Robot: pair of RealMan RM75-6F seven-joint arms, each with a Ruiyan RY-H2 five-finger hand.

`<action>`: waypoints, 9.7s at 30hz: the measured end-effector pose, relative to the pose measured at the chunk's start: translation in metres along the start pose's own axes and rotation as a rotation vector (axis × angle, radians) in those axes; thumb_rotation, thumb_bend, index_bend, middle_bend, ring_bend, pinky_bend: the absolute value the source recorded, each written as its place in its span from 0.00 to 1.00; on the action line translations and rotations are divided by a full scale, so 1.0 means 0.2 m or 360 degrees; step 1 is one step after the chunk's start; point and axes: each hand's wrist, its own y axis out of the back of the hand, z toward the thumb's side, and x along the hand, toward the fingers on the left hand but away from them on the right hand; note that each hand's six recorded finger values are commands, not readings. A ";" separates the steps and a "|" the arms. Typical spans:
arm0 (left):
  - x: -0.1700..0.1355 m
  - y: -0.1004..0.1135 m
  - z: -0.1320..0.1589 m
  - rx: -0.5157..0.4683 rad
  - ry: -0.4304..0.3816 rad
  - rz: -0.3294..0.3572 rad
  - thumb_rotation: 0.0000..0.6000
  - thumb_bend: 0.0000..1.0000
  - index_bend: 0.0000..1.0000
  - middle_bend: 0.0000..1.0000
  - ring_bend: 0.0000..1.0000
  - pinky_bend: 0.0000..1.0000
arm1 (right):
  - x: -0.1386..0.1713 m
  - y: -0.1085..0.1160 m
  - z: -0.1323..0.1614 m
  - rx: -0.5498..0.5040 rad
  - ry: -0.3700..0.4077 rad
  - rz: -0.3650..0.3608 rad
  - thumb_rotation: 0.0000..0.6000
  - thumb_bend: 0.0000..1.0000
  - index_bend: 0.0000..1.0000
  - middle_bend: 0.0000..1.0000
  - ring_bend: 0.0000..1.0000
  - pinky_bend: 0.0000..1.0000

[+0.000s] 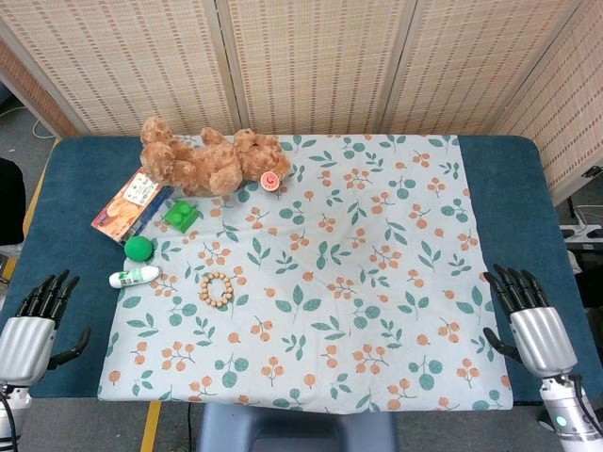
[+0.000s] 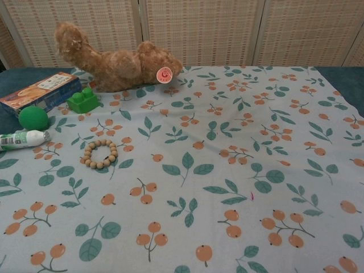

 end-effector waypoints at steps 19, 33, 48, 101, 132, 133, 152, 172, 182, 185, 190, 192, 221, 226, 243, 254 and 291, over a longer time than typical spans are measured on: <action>0.10 -0.32 0.43 0.0028 -0.0383 -0.0223 0.99 0.46 0.27 0.31 0.14 0.13 | 0.02 0.01 -0.01 -0.0005 -0.0024 0.0009 1.00 0.20 0.00 0.00 0.00 0.00; 0.39 -0.64 0.88 0.0199 -0.0487 -0.0355 0.92 0.46 0.35 0.32 0.14 0.13 | 0.03 0.01 -0.05 -0.0056 -0.0066 0.0090 1.00 0.20 0.00 0.00 0.00 0.00; 0.52 -0.77 0.90 0.0431 -0.0410 -0.0334 0.90 0.46 0.36 0.32 0.14 0.13 | 0.04 0.02 -0.06 -0.0093 -0.0066 0.0117 1.00 0.20 0.00 0.00 0.00 0.00; 1.02 -0.43 0.76 0.0439 0.0010 -0.0027 1.00 0.82 0.81 0.76 0.44 0.17 | 0.07 0.01 -0.03 -0.0163 -0.0004 0.0200 1.00 0.20 0.00 0.00 0.00 0.00; 1.15 -0.02 0.60 -0.2675 0.0853 -0.0945 1.00 0.88 0.67 0.72 0.48 0.16 | 0.09 -0.01 0.00 -0.0188 0.0052 0.0260 1.00 0.20 0.00 0.00 0.00 0.00; 1.15 0.00 0.59 -0.2745 0.0827 -0.0931 1.00 0.88 0.67 0.72 0.48 0.16 | 0.09 -0.01 0.01 -0.0187 0.0052 0.0263 1.00 0.20 0.00 0.00 0.00 0.00; 1.15 -0.06 0.39 -0.2142 0.0591 -0.0611 1.00 0.89 0.64 0.71 0.44 0.15 | 0.09 -0.03 0.01 -0.0180 0.0049 0.0300 1.00 0.20 0.00 0.00 0.00 0.00; 1.08 -0.22 0.37 -0.2776 0.0640 -0.0586 1.00 0.87 0.51 0.57 0.43 0.17 | 0.09 -0.04 0.01 -0.0182 0.0044 0.0320 1.00 0.20 0.00 0.00 0.00 0.00; 1.06 -0.24 0.36 -0.2826 0.0654 -0.0721 1.00 0.64 0.37 0.47 0.30 0.08 | 0.08 -0.05 0.01 -0.0177 0.0041 0.0334 1.00 0.20 0.00 0.00 0.00 0.00; 1.03 -0.24 0.38 -0.2767 0.0587 -0.0809 0.91 0.57 0.32 0.40 0.24 0.06 | 0.08 -0.06 0.01 -0.0176 0.0042 0.0342 1.00 0.20 0.00 0.00 0.00 0.00; 1.00 -0.26 0.40 -0.2638 0.0482 -0.0906 0.43 0.52 0.31 0.37 0.20 0.04 | 0.08 -0.06 0.01 -0.0175 0.0041 0.0341 1.00 0.20 0.00 0.00 0.00 0.00; 1.00 -0.28 0.40 -0.2602 0.0471 -0.0914 0.34 0.52 0.36 0.41 0.21 0.04 | 0.08 -0.06 0.02 -0.0173 0.0042 0.0343 1.00 0.20 0.00 0.00 0.00 0.00; 1.00 -0.35 0.42 -0.2653 0.0579 -0.0861 0.70 0.63 0.49 0.60 0.28 0.05 | 0.08 -0.06 0.02 -0.0172 0.0044 0.0345 1.00 0.20 0.00 0.00 0.00 0.00; 1.00 -0.35 0.43 -0.2646 0.0581 -0.0861 0.71 0.63 0.49 0.60 0.28 0.05 | 0.08 -0.06 0.02 -0.0173 0.0043 0.0343 1.00 0.20 0.00 0.00 0.00 0.00; 0.99 -0.36 0.45 -0.2596 0.0570 -0.0920 1.00 0.87 0.48 0.60 0.27 0.05 | 0.08 -0.06 0.01 -0.0176 0.0040 0.0336 1.00 0.20 0.00 0.00 0.00 0.00; 0.99 -0.32 0.49 -0.2569 0.0482 -0.0956 1.00 0.84 0.40 0.53 0.25 0.04 | 0.08 -0.06 0.01 -0.0177 0.0038 0.0338 1.00 0.20 0.00 0.00 0.00 0.00; 0.97 -0.36 0.48 -0.2620 0.0501 -0.0968 0.44 0.52 0.58 0.58 0.26 0.04 | 0.08 -0.06 0.01 -0.0175 0.0042 0.0343 1.00 0.20 0.00 0.00 0.00 0.00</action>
